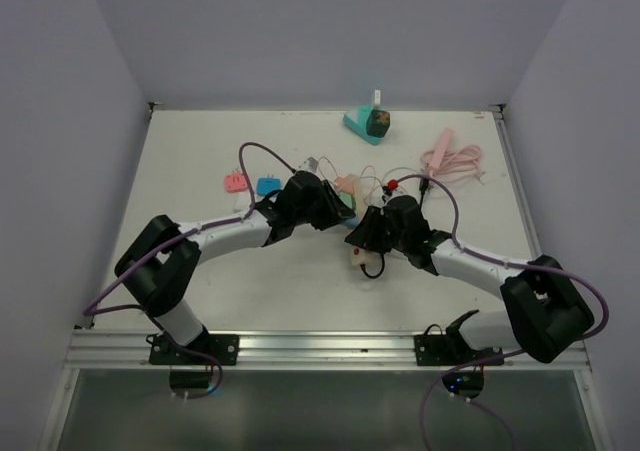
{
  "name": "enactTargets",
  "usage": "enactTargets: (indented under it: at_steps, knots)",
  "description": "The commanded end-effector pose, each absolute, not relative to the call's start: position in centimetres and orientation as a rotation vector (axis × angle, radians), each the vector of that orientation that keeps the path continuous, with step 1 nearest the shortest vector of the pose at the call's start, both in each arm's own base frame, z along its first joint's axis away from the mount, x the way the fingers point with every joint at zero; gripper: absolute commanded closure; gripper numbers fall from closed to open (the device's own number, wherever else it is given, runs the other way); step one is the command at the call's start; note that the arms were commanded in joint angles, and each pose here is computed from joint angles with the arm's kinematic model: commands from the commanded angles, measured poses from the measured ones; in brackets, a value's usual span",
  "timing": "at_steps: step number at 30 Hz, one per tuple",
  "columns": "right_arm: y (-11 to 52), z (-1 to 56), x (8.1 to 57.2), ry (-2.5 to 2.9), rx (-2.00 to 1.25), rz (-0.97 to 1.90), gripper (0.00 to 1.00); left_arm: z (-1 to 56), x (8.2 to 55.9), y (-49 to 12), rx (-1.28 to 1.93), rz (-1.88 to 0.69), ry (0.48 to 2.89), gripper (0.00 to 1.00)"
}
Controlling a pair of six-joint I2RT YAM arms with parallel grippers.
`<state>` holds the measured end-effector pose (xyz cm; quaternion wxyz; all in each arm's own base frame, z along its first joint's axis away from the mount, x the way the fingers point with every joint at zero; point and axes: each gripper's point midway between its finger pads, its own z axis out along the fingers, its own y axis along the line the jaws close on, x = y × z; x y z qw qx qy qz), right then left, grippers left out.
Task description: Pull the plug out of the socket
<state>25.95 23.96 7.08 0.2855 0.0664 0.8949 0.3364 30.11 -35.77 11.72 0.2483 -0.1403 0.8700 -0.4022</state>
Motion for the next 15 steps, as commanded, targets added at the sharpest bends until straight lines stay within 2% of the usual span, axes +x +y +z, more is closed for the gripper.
enactTargets:
  at_steps: [1,2,15]
  knots:
    - [24.7,10.7,28.0,2.24,0.164,0.934,1.0,15.9,29.7,-38.4,-0.281,-1.241,2.295,0.92]
    - [24.5,10.5,27.9,2.246,0.163,0.918,1.0,16.0,29.6,-38.3,-0.281,-1.23,2.298,1.0]
    - [18.9,5.1,27.5,2.33,0.305,0.67,1.0,20.0,30.2,-34.7,-0.407,-1.242,2.177,1.0]
